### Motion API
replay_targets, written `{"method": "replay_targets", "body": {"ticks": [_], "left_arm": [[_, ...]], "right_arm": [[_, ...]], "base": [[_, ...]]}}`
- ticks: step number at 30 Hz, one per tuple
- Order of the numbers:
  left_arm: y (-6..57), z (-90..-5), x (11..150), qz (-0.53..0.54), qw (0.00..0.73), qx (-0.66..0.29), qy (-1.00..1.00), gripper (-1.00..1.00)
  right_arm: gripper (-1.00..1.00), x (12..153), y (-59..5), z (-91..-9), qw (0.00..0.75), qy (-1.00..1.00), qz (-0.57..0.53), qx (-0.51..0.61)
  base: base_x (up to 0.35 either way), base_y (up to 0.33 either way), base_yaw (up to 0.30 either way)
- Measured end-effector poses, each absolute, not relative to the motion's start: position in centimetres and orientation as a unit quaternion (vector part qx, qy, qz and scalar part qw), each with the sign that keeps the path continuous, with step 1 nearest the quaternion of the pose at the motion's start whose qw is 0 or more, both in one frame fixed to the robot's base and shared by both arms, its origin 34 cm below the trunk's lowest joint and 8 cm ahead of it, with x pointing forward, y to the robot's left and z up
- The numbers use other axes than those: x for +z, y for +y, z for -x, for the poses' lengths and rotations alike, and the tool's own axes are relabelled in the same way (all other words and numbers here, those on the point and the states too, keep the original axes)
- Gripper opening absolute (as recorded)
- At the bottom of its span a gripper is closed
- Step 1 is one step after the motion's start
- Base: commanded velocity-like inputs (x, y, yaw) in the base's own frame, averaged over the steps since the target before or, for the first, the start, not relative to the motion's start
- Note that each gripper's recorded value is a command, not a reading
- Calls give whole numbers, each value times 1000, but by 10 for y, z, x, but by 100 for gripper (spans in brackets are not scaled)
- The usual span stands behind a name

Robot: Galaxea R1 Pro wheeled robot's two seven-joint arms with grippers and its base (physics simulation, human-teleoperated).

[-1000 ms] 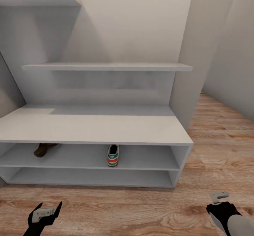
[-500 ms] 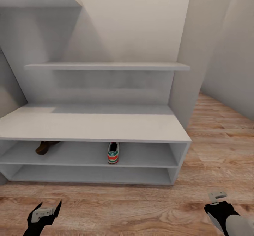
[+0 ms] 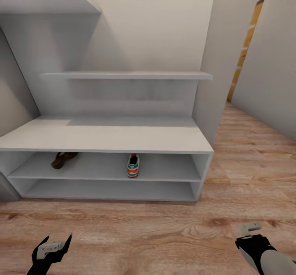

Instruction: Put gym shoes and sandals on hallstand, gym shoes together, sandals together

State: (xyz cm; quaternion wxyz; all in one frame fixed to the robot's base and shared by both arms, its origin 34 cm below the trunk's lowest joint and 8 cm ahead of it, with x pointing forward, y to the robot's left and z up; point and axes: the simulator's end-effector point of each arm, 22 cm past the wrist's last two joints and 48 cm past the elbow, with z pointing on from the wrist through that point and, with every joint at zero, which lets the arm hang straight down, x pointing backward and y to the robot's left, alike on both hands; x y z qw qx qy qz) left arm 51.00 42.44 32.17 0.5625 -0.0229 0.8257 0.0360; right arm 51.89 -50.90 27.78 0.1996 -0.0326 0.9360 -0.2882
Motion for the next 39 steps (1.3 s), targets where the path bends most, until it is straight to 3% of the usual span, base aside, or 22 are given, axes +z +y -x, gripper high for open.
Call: {"method": "replay_targets", "body": {"ticks": [12, 39], "left_arm": [[424, -510, 322, 22, 563, 35, 826, 100], [421, -511, 323, 20, 565, 34, 824, 100]], "right_arm": [[100, 277, -507, -519, 200, 936, 33, -287], [100, 271, -486, -523, 203, 939, 37, -274]], "base": [[-227, 0, -91], [-16, 0, -263]]}}
